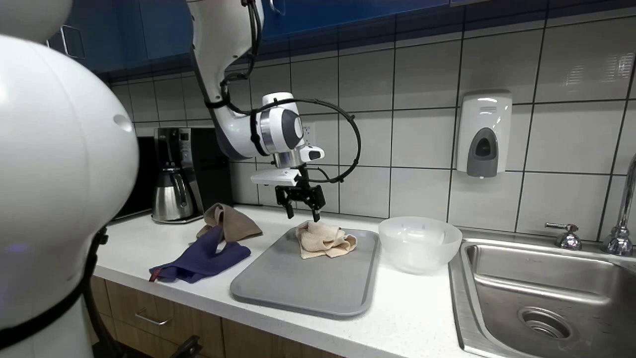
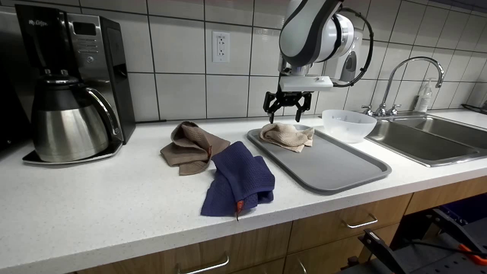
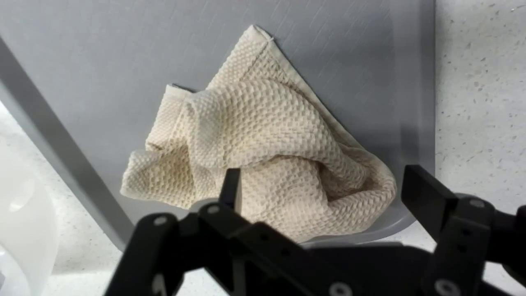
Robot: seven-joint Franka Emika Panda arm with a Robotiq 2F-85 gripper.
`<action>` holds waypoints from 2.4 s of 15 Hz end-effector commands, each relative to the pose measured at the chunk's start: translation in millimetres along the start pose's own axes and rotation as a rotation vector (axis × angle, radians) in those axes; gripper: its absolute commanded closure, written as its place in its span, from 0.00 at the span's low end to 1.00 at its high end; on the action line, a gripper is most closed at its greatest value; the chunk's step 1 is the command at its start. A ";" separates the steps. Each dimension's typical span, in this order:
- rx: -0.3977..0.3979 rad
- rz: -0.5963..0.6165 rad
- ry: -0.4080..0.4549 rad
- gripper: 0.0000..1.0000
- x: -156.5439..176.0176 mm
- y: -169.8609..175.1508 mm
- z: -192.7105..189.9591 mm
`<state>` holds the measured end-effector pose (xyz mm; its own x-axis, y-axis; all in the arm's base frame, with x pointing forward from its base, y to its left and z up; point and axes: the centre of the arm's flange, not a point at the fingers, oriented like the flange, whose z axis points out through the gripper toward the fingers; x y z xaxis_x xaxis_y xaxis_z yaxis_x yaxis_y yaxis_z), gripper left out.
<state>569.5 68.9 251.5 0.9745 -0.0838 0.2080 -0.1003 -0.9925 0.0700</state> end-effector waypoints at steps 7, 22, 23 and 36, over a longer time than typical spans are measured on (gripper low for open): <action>-0.029 0.029 0.007 0.00 38.0 9.4 27.2; -0.032 0.046 0.001 0.00 57.7 7.9 54.4; -0.033 0.045 -0.001 0.00 57.6 7.6 55.2; -0.025 0.049 -0.023 0.34 51.3 4.3 62.0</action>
<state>626.8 52.7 200.1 0.9704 -0.1302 0.2033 -0.1509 -0.9844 0.0899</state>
